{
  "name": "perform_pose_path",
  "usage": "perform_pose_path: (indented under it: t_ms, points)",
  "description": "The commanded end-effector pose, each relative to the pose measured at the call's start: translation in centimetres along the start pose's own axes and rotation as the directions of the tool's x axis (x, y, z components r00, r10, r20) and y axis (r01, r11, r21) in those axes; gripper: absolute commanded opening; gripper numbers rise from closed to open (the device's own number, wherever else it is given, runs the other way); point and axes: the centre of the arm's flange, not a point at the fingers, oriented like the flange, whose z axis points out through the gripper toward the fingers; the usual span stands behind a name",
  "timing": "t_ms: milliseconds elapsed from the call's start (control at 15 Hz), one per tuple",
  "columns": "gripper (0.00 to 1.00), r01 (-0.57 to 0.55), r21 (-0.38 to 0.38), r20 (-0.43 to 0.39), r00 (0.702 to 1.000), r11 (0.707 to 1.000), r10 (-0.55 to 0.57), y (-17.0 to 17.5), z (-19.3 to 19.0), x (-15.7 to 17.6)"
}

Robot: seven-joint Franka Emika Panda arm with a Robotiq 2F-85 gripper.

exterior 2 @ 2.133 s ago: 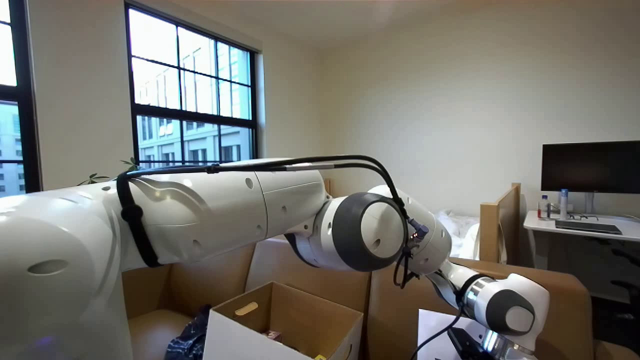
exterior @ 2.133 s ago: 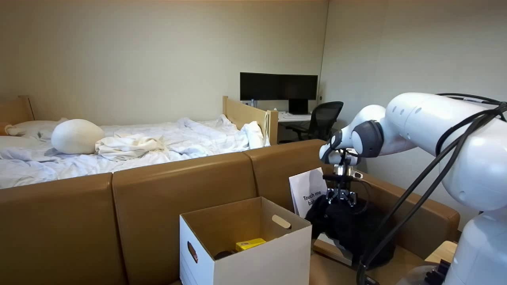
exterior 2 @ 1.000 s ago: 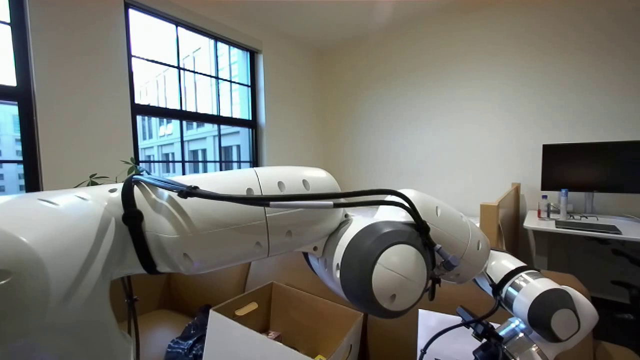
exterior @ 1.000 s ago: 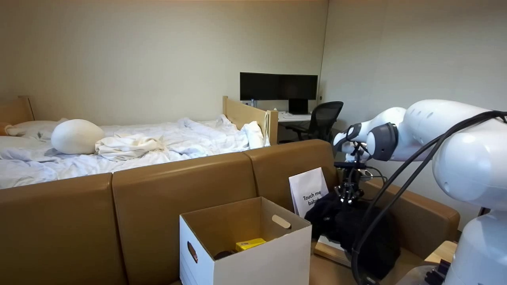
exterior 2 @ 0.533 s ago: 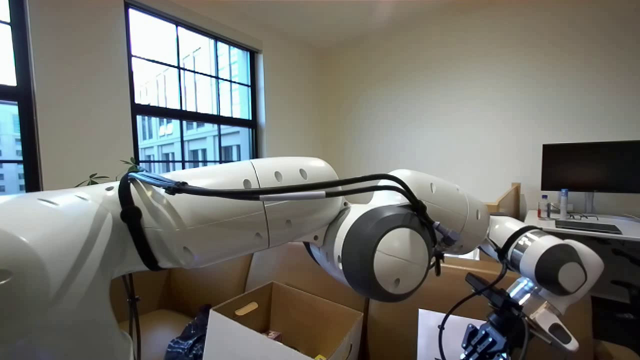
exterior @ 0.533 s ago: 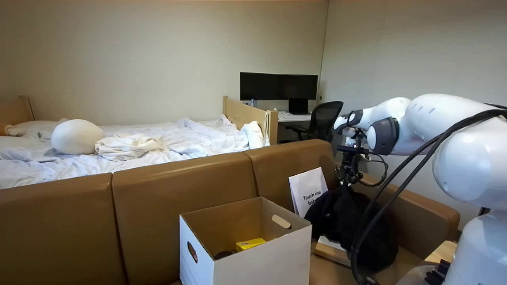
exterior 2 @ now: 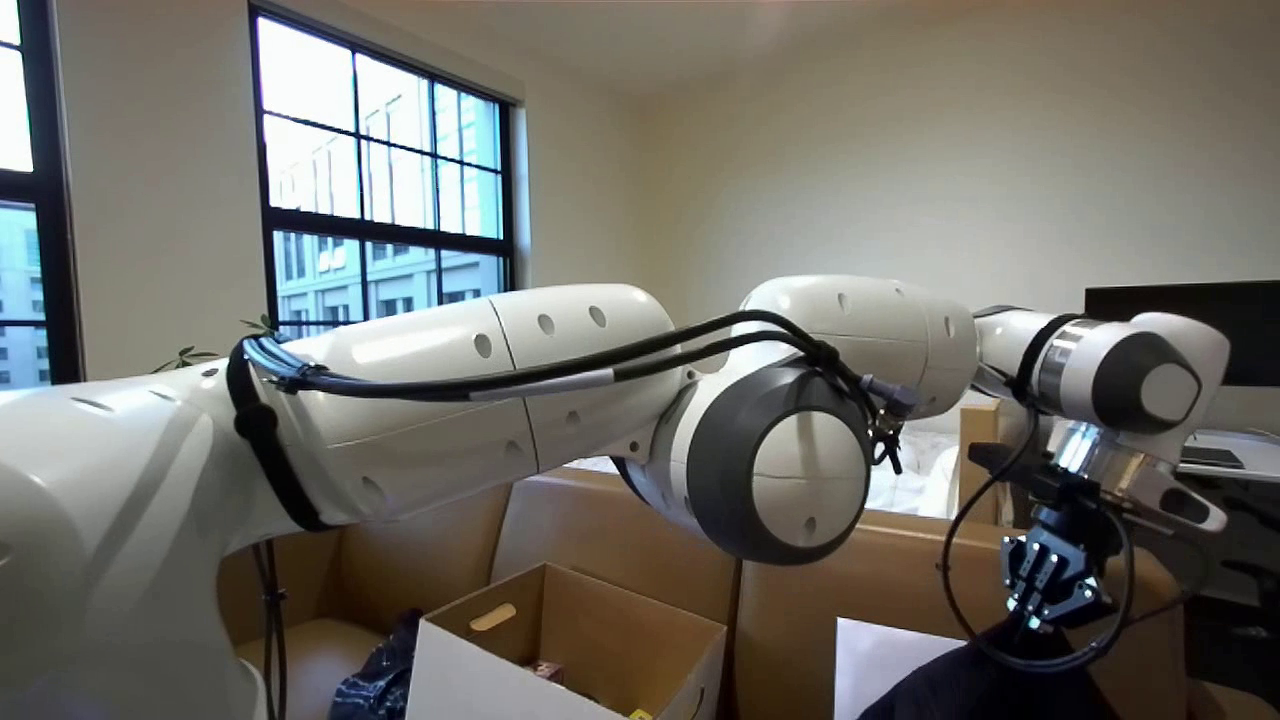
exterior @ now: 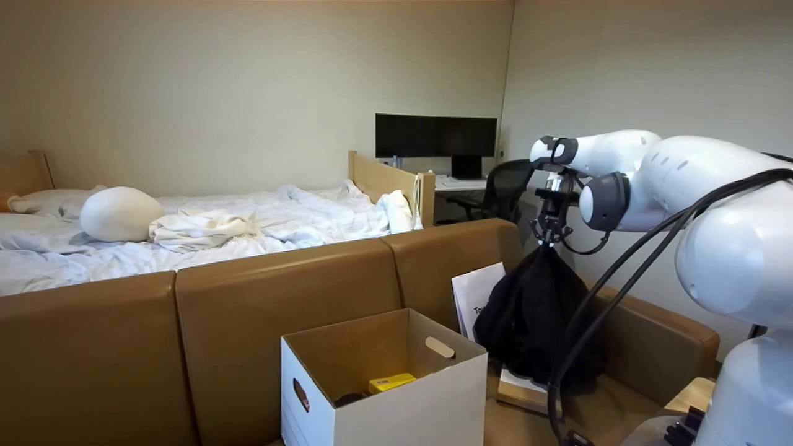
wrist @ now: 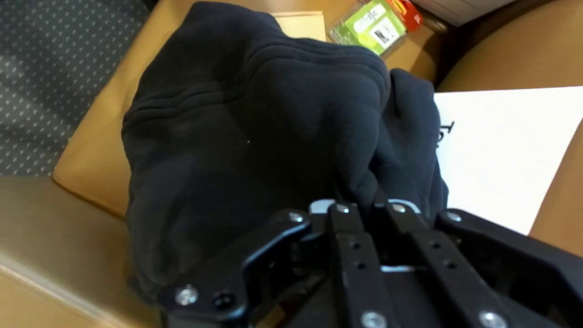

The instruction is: Put the dark blue cloth in the box

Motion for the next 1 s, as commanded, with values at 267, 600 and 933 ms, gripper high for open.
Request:
perform_pose_path:
  t_ms: [267,600,933]
  points:
    - [0.07,0.012,0.171,-0.273,0.961,0.985,0.036,1.5,-9.3,-7.7]
    - [0.09,0.031,0.176,-0.307,0.951,0.984,0.025,-1.0,-13.9,-2.6]
    - [0.06,0.022,0.188,-0.324,0.945,0.982,0.041,-0.6,-15.7,-3.3]
